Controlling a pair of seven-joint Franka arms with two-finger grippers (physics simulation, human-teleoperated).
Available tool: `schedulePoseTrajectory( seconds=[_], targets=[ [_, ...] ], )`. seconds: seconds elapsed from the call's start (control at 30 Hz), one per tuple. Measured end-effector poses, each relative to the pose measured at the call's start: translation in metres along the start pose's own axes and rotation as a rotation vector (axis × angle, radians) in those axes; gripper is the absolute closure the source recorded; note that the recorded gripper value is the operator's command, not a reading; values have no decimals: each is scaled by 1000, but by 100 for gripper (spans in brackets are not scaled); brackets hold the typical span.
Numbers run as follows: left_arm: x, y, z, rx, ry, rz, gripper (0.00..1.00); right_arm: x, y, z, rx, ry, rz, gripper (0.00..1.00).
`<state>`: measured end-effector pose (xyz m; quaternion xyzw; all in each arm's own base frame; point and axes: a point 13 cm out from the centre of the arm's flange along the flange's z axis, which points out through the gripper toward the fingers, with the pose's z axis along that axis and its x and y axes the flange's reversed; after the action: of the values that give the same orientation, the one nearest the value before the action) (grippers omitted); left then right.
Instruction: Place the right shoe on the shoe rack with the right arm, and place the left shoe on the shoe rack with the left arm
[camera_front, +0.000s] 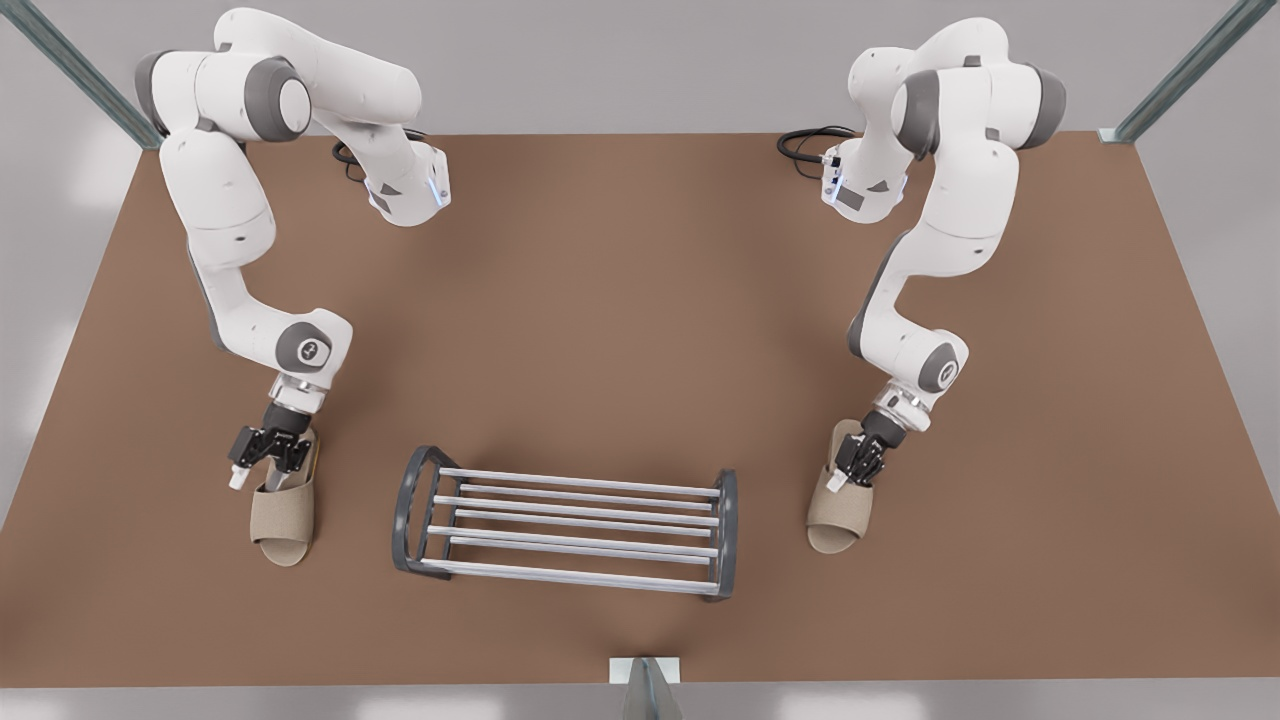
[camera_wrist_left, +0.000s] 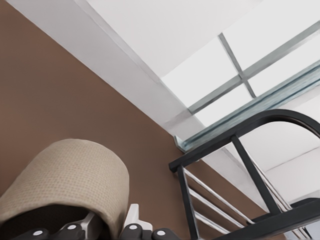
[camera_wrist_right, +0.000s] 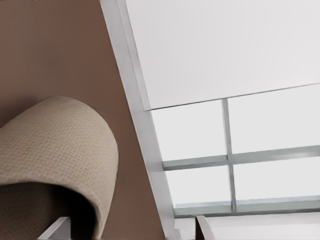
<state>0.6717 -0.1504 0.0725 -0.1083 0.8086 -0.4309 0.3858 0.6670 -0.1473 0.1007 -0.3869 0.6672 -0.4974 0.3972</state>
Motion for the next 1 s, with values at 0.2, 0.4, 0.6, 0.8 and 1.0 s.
schedulePoseTrajectory(
  seconds=[0.2,0.4,0.6,0.8,1.0],
  targets=[
    [-4,-4,0,5,-5,9,69,-15,-30,0,18,-22,42,0],
    [-30,-33,-2,36,-37,36,73,-11,-6,-3,-36,-13,93,0],
    [-85,-111,-15,84,-100,92,75,-8,-12,13,-23,-7,145,0],
    [-82,-264,6,139,-71,143,75,-4,-3,19,-30,-1,176,0],
    [-53,-410,30,105,-37,96,75,0,2,22,-30,4,199,13]
  ],
)
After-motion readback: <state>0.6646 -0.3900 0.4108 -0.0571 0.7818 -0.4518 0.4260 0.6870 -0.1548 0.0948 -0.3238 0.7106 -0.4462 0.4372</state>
